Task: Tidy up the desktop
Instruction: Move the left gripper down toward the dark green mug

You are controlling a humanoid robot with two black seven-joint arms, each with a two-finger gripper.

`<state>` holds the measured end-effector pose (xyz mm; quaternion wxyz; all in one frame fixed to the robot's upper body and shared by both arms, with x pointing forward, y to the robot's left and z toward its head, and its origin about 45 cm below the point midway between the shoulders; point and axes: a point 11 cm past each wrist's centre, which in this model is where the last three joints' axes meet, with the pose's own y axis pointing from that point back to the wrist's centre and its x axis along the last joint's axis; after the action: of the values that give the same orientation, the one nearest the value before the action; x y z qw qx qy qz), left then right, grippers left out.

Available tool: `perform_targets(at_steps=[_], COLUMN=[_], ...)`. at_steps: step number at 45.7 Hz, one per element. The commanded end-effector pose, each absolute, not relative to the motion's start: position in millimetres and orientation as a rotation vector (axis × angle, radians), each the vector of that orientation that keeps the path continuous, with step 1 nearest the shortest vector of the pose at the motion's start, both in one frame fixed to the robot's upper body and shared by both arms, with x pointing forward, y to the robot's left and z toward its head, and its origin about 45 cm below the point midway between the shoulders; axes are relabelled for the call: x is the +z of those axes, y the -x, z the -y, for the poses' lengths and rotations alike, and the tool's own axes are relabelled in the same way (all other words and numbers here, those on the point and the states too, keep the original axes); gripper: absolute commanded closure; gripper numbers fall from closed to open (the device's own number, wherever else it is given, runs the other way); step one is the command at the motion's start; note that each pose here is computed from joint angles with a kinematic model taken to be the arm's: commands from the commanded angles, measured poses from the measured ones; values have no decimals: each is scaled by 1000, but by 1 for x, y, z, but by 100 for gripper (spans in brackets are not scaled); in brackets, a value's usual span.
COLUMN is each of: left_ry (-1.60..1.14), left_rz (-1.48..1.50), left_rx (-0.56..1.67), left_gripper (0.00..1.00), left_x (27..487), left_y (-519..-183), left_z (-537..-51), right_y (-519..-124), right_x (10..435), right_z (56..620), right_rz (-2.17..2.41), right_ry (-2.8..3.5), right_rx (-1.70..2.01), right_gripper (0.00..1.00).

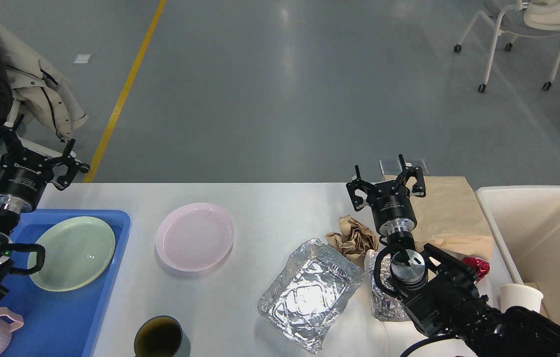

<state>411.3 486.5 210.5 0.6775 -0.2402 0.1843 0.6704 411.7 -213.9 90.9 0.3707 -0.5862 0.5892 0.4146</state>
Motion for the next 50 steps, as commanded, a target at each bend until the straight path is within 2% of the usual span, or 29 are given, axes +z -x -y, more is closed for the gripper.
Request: perform_targets(at_steps=[1,5,12,17,20,26,30,33,39,50], left_ry=[380,232,-51,-262,-408,-612,-768,-856,-982,-1192], left_rz=[-301,-256,-121,43,117,250,354,405,479,520], left_rx=[1527,1441,1293,1135,1032,846,673,578,402,35], left_gripper=[0,0,0,0,0,0,0,0,0,0], left_x=[249,269,340,384,390,399,395,388,365,283], left_y=[-407,-412,-405,-402,-385,-327,-283,-265,-256,-258], left_z=[-524,-517,-514,-490,-479,-454,-428,-418,-400,-362], right_y=[-412,-412,-412,-412,-412,-412,-412,-412,-411,-411], right_x=[91,91,91,91,91,91,90,90,90,90], right_z=[214,214,214,214,214,214,215,215,214,214], right_rz=[-1514,-1512,-1512,-1514,-1514,-1514,-1516,-1516,-1515,-1512], right_ry=[1505,1505,1502,1505,1505,1502,1501,1505,1504,1501], right_rx=[1063,1062,1064,1063,1063,1063,1063,1062,1064,1064], right_gripper=[0,0,0,0,0,0,0,0,0,0])
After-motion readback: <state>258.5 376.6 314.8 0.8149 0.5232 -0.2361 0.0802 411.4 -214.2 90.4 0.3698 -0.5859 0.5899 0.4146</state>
